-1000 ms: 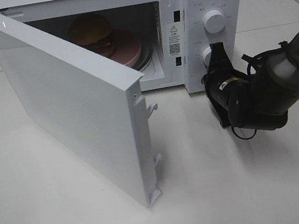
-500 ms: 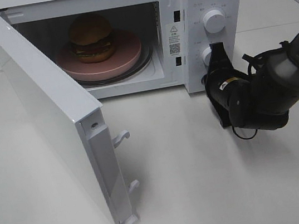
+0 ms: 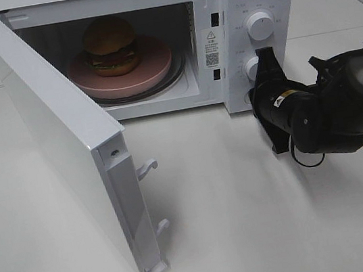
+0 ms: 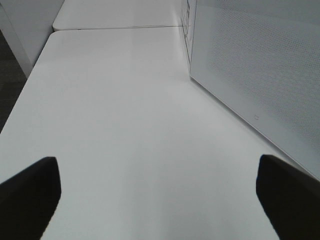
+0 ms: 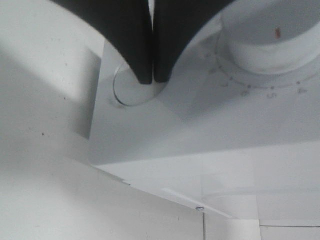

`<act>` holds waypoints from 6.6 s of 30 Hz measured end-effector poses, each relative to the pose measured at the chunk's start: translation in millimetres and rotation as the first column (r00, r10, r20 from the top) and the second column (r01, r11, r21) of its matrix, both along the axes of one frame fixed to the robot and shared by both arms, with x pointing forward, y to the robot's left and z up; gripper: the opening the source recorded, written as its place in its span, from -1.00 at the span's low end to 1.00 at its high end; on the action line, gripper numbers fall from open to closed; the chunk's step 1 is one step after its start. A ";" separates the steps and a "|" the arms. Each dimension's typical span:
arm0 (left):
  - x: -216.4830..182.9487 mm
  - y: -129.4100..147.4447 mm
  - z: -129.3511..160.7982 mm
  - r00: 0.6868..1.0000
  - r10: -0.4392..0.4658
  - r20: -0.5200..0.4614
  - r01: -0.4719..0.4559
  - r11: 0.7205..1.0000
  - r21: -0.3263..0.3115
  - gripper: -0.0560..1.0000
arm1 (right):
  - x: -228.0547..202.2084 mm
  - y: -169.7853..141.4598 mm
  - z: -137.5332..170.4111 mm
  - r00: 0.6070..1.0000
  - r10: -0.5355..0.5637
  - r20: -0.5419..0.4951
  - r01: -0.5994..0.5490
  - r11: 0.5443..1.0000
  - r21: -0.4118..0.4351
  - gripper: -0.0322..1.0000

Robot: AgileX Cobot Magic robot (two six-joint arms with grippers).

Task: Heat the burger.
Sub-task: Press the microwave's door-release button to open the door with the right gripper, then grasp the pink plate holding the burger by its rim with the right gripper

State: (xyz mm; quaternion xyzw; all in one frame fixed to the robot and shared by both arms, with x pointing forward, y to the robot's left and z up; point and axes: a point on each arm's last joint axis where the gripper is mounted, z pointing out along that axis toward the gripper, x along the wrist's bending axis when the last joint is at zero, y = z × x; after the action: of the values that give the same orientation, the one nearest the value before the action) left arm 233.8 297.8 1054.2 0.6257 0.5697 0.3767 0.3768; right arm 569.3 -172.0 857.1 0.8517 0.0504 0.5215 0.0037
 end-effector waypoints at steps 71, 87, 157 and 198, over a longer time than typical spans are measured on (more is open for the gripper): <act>0.0 0.0 0.0 1.000 0.000 0.000 0.000 1.000 0.000 0.99 | -132.4 -21.2 94.9 0.525 0.669 -0.526 -0.847 0.353 -0.397 -0.94; 0.0 0.0 0.0 1.000 0.000 0.000 0.000 1.000 0.000 0.99 | -117.1 -16.4 133.2 0.285 0.648 -0.706 -0.907 -0.057 -0.418 -0.94; 0.0 0.0 0.0 1.000 0.000 0.000 0.000 1.000 0.000 0.99 | -101.9 -22.4 168.8 -0.041 0.258 -0.965 -0.199 -0.949 -0.246 0.43; 0.0 0.0 0.0 1.000 0.000 0.000 0.000 1.000 0.000 0.99 | -54.4 69.1 134.5 0.023 0.109 -0.994 -0.021 -0.994 -0.109 0.74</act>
State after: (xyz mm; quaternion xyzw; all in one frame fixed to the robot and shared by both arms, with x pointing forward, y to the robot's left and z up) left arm 233.8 297.8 1054.2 0.6257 0.5697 0.3767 0.3768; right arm 514.9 -102.9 991.6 -0.0143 0.9691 0.0171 0.2456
